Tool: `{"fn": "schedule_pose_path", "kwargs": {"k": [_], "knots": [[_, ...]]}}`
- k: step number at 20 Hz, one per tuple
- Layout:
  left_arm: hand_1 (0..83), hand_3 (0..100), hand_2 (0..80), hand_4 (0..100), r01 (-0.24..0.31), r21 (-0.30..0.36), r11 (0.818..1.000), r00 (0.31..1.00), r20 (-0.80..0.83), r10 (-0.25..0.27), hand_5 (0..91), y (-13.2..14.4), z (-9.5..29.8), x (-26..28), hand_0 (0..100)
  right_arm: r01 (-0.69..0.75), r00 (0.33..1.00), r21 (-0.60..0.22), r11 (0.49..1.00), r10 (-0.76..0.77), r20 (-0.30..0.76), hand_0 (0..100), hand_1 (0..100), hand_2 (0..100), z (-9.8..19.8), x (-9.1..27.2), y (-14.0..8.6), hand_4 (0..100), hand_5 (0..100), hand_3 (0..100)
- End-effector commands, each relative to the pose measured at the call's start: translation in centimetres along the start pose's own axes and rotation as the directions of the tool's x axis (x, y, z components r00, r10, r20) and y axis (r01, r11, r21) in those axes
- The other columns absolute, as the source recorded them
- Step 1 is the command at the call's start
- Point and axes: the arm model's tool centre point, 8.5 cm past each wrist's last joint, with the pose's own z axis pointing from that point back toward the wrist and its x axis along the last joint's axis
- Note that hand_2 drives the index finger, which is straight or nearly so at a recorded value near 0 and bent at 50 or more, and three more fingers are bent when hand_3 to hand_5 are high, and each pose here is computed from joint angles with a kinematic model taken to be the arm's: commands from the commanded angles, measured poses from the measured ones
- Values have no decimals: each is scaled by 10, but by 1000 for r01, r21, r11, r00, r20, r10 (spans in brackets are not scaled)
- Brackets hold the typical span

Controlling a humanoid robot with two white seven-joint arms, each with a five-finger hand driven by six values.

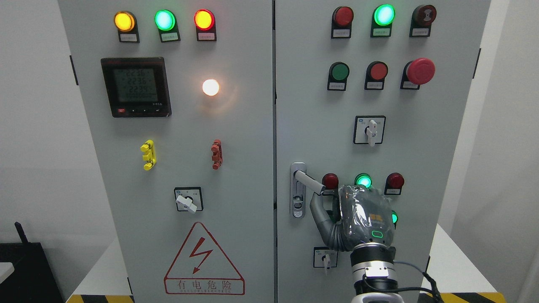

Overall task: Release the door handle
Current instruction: 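Open the right hand fingers and let go of the handle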

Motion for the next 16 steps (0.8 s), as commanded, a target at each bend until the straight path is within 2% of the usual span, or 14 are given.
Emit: {"fn": "schedule_pose_path", "kwargs": {"k": [1, 16], "knots": [[389, 0, 0, 0, -14, -3, 1000, 1000, 26, 14, 0, -2, 0, 17, 120, 0, 1000, -6, 1000, 0, -3, 600, 83, 984, -1, -2, -2, 881, 988, 1000], [389, 0, 0, 0, -15, -2, 1000, 1000, 25, 15, 0, -2, 0, 16, 120, 1, 1000, -23, 1000, -1, -4, 593, 94, 983, -3, -3, -8, 881, 988, 1000]]}}
